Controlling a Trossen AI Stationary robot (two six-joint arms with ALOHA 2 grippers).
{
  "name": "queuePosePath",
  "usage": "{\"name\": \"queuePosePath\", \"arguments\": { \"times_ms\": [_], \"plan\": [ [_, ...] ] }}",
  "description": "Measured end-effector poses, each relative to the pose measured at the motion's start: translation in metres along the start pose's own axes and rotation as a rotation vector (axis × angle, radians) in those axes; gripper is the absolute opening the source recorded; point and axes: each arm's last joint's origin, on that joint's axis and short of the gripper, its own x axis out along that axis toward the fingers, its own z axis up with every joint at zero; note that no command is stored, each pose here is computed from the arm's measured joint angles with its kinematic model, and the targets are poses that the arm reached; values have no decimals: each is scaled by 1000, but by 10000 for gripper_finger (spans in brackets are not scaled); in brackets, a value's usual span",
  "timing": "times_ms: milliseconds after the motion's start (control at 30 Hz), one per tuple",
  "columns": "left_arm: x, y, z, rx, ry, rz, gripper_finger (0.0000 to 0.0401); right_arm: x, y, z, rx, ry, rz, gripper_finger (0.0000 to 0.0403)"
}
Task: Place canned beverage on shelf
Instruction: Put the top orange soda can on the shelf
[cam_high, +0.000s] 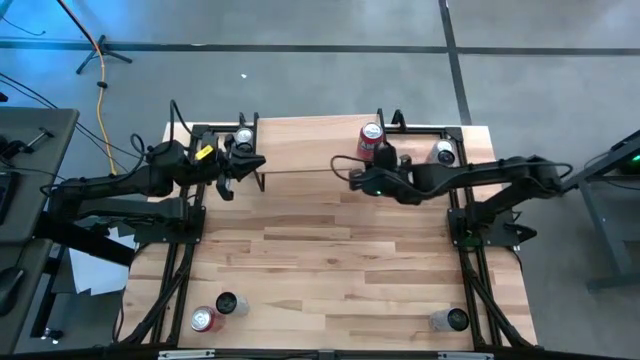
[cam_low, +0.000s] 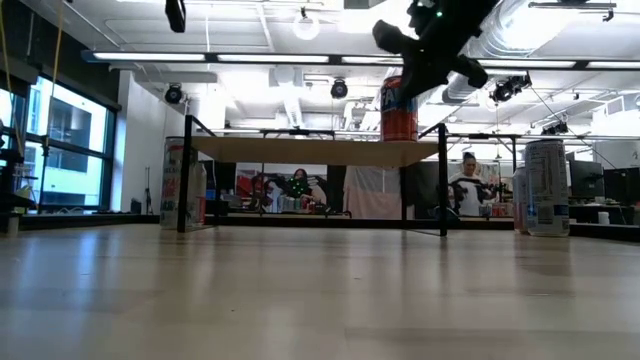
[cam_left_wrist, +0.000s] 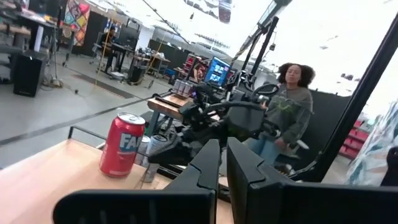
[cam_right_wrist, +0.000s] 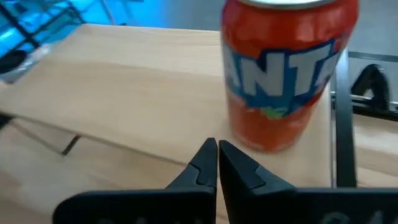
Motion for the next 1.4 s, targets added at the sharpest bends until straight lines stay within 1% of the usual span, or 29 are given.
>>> {"name": "queuePosePath", "arguments": {
  "times_ms": [267,533,700,933,1133,1400],
  "plan": [
    [0,0,0,-11,2,0,1,12,3,10,-19,17,-69,0],
    [0,0,-1,-11,10,3,1,20,-3,16,4,19,-92,0],
    [0,0,-1,-11,10,3,2,24,-4,21,35,13,-90,0],
    [0,0,-1,-12,10,3,3,35,-12,31,77,-5,-122,0],
    [0,0,-1,-13,10,3,3,44,-18,40,49,-9,-129,0],
    [0,0,-1,-13,10,3,3,55,-28,51,45,-8,-141,0]
  ]
}}
